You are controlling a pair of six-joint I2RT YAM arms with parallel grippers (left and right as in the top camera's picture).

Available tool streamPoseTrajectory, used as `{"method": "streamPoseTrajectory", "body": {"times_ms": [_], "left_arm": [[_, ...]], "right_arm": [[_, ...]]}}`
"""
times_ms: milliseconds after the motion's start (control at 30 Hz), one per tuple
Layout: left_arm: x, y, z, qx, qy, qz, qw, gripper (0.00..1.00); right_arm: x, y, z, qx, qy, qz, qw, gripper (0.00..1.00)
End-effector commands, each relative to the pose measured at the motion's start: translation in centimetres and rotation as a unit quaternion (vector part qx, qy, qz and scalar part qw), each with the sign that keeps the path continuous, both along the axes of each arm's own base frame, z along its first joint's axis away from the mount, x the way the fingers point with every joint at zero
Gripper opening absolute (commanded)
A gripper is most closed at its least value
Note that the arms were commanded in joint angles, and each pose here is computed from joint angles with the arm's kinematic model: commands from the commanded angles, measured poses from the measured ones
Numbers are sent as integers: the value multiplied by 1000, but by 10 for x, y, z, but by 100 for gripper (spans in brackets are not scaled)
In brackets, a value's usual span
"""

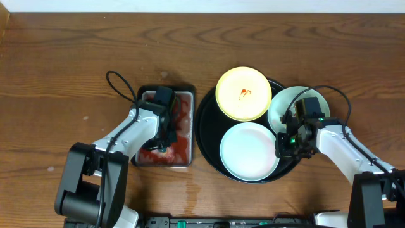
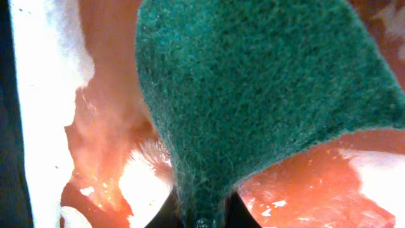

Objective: Clean dirty plates on tray and stack at the side
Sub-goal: 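Rinse the sponge in the soapy water with the left gripper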

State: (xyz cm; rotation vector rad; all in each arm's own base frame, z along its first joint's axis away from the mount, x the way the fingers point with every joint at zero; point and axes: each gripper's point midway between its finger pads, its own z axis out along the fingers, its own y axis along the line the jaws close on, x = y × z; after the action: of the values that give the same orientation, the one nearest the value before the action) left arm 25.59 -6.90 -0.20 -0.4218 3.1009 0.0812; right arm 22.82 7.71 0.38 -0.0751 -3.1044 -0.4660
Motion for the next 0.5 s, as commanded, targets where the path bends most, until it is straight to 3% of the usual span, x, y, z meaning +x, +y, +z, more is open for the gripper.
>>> {"method": "streamPoseTrajectory", "body": {"times_ms": [0,267,300,333,400,467], "left_arm": [[-19,-8,-17,-23,39,1,999,7],[1,-14,9,-35,-2,-12,999,9],[4,-15,13,-38,-9,-15,999,22],[7,-16,18,-40,-18,-18,999,41],[10,-17,27,-45,-35,-21,998,59],[13,-17,35,-47,-50,-22,997,69]], "right_arm": [[-5,2,-3,0,7,9,1000,2],[-6,2,-3,0,9,9,1000,1],[-6,2,-3,0,9,9,1000,1],[-6,2,-3,0,9,9,1000,1],[-6,2,-3,0,9,9,1000,1],[-5,2,-3,-1,8,9,1000,1]]}}
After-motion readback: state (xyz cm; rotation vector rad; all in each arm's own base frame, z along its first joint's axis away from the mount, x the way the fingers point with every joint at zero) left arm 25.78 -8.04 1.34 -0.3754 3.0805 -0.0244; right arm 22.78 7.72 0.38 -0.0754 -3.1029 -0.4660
